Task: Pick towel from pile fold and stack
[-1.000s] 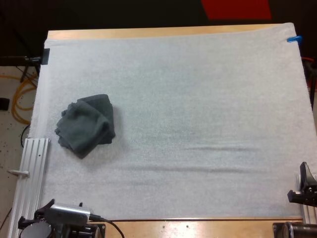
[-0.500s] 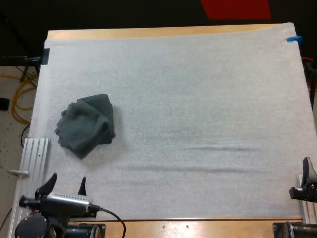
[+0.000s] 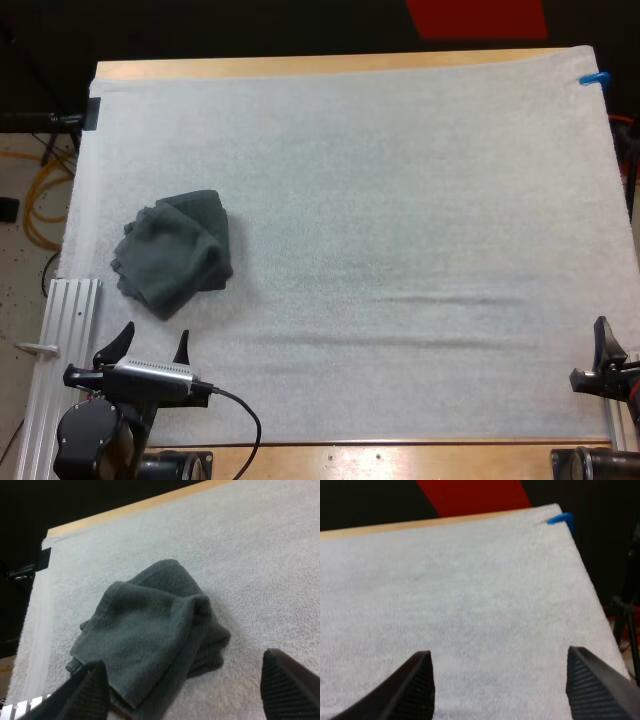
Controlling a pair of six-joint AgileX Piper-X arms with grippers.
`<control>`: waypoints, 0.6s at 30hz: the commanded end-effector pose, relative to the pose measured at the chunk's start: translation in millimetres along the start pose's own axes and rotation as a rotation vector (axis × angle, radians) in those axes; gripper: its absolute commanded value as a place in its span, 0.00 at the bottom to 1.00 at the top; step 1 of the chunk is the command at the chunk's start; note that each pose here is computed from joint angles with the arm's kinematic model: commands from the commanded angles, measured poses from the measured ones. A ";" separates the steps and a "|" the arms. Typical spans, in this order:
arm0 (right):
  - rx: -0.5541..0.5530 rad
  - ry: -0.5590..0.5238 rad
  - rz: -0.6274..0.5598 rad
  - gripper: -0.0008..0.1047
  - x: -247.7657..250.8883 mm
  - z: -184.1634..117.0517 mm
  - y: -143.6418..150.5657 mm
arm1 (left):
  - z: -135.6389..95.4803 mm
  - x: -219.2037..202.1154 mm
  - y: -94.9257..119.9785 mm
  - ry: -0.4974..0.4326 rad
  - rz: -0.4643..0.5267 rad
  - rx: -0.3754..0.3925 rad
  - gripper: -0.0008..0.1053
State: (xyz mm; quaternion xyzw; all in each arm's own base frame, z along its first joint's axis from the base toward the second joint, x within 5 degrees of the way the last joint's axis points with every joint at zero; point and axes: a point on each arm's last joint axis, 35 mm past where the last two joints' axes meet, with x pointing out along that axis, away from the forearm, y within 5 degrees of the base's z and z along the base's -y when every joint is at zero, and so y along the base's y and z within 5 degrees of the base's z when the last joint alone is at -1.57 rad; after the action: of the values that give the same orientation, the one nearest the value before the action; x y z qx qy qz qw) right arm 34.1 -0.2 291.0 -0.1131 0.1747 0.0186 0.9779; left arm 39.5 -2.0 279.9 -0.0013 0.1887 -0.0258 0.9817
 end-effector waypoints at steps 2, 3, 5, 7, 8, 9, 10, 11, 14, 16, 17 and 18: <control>0.021 0.024 0.010 0.54 3.5 -2.2 0.4 | 3.8 0.7 -0.2 -0.013 -0.006 -0.025 0.59; 0.023 0.025 0.010 0.54 3.5 -2.3 0.4 | 3.8 0.6 -0.2 -0.014 -0.006 -0.025 0.59; 0.028 0.024 0.010 0.54 3.5 -2.2 0.4 | 4.0 0.1 -0.2 -0.012 -0.006 -0.025 0.59; 0.028 0.024 0.010 0.54 3.5 -2.2 0.4 | 4.2 -1.0 -0.4 -0.008 -0.011 -0.030 0.59; 0.030 0.024 0.010 0.54 3.5 -2.2 0.4 | 4.4 -2.4 -0.7 -0.001 -0.017 -0.035 0.59; 0.032 0.024 0.009 0.54 3.5 -2.2 0.4 | 4.5 -3.4 -0.9 0.004 -0.021 -0.041 0.59; 0.032 0.024 0.009 0.54 3.5 -2.2 0.4 | 4.8 -4.9 -1.0 0.009 -0.025 -0.051 0.59; 0.032 0.024 0.009 0.54 3.5 -2.2 0.4 | 4.9 -5.3 -1.1 0.011 -0.027 -0.055 0.59; 0.032 0.024 0.009 0.54 3.5 -2.2 0.4 | 4.8 -5.3 -1.1 0.011 -0.027 -0.055 0.59; 0.032 0.024 0.009 0.54 3.5 -2.2 0.4 | 5.1 -5.3 -1.1 0.009 -0.027 -0.055 0.59; 0.032 0.024 0.009 0.54 3.5 -2.2 0.4 | 5.0 -5.3 -1.1 0.009 -0.027 -0.055 0.59; 0.032 0.024 0.009 0.54 3.5 -2.2 0.4 | 5.0 -5.3 -1.2 0.009 -0.028 -0.054 0.59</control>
State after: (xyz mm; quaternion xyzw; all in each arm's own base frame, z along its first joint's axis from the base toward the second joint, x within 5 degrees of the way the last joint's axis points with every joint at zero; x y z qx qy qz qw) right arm 34.7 -0.3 286.9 -0.0969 0.1853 0.0172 0.9777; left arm 35.3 -2.7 284.4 -0.0252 0.1925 -0.0327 0.9804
